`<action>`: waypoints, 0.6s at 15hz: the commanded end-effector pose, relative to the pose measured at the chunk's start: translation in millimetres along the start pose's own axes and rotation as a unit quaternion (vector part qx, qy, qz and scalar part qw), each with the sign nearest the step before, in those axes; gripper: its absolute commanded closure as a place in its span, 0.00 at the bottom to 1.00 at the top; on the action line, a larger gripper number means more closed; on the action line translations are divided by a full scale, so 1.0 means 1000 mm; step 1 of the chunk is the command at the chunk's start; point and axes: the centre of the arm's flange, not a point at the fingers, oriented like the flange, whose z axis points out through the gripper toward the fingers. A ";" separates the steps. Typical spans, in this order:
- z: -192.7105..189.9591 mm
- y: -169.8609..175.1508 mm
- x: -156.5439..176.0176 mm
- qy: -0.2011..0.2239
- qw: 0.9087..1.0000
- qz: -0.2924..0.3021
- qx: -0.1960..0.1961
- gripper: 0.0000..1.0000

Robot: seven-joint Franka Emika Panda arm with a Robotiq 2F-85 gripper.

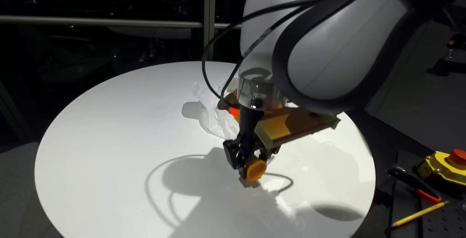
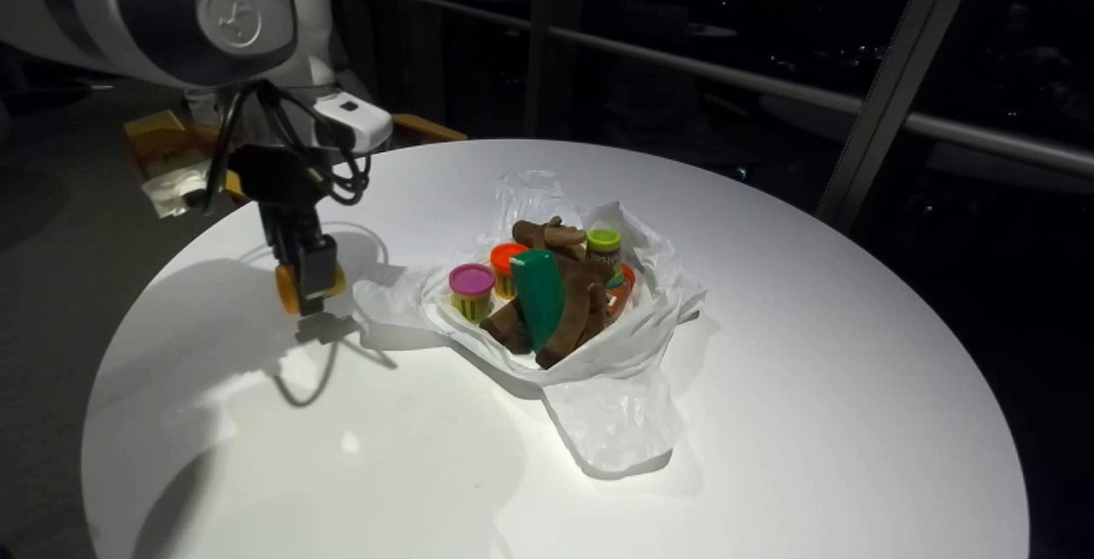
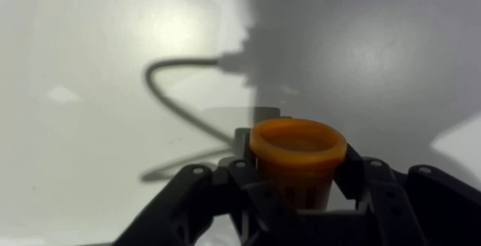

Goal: Put the objects inside the plastic

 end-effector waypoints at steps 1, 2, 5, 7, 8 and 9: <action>-0.064 0.031 0.043 0.060 0.996 0.051 -0.030 0.76; -0.077 0.040 0.059 0.074 0.995 0.060 -0.034 0.76; -0.099 0.059 0.105 0.111 0.990 0.076 -0.050 0.76; -0.103 0.066 0.127 0.118 0.988 0.082 -0.056 0.76; -0.102 0.068 0.136 0.117 0.988 0.084 -0.055 0.76; -0.099 0.070 0.143 0.116 0.988 0.087 -0.055 0.76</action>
